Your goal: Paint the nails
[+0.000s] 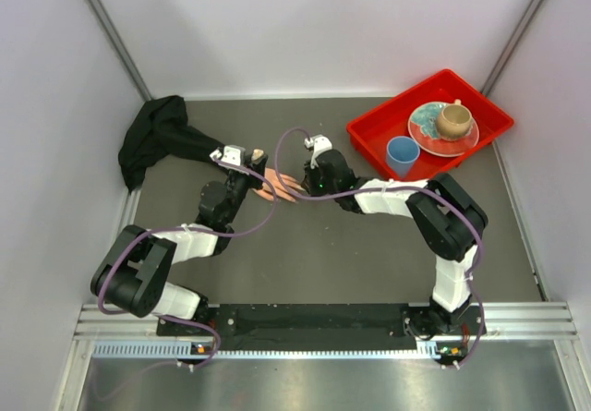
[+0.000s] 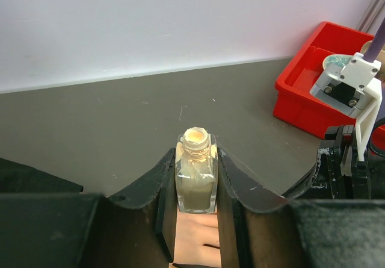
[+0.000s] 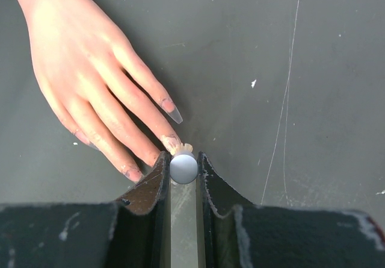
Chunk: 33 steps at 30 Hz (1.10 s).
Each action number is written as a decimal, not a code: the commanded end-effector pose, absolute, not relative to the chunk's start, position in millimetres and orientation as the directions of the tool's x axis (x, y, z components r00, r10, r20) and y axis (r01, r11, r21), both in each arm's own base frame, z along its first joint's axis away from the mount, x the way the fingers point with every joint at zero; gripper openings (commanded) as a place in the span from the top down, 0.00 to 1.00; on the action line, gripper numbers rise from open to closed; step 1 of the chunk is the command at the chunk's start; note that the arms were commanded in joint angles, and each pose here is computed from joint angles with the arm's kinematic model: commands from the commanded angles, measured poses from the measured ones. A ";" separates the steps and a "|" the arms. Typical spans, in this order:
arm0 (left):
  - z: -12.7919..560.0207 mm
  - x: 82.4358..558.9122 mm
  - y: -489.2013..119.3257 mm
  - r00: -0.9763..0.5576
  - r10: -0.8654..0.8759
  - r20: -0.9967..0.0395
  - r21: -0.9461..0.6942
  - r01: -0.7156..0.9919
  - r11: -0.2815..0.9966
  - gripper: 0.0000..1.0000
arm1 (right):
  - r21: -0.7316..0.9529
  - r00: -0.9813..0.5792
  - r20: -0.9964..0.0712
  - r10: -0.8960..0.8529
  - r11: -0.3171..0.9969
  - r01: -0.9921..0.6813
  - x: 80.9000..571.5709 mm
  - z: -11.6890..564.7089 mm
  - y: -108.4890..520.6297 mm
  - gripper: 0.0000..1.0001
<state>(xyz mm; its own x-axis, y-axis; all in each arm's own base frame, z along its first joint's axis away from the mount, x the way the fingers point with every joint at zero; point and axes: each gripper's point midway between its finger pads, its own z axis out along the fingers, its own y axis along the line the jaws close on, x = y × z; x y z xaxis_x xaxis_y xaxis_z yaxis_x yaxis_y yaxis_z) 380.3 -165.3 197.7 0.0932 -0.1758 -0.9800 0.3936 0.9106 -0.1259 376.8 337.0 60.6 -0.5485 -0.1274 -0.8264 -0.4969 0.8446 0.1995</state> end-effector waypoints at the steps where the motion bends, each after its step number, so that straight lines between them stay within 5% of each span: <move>1: 225.0 385.7 -167.3 0.168 -0.205 -0.964 -0.122 0.408 0.905 1.00 | 0.220 -0.501 -0.863 -0.066 0.844 -0.489 384.8 91.1 336.2 1.00; 15: 225.3 384.1 -173.2 0.163 -0.206 -0.965 -0.117 0.438 0.891 1.00 | 0.202 -0.483 -0.873 -0.064 0.854 -0.479 381.5 99.2 327.0 1.00; 26: 243.5 383.2 -176.7 0.153 -0.199 -0.968 -0.109 0.456 0.883 1.00 | 0.194 -0.403 -0.915 -0.001 0.875 -0.443 368.0 185.8 294.8 1.00; 33: 248.4 353.8 -210.5 0.001 -0.224 -0.975 -0.172 0.638 0.751 1.00 | 0.232 -0.430 -0.902 0.019 0.863 -0.448 321.5 240.3 248.8 1.00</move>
<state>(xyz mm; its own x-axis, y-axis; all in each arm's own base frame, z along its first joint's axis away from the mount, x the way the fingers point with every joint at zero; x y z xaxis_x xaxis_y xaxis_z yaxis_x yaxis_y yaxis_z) 374.4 -185.4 217.3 0.0339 -0.1742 -0.9841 0.4923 0.8598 -0.1352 350.7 275.4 205.8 -0.4221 0.0023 -0.9066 -0.4460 0.8701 0.2098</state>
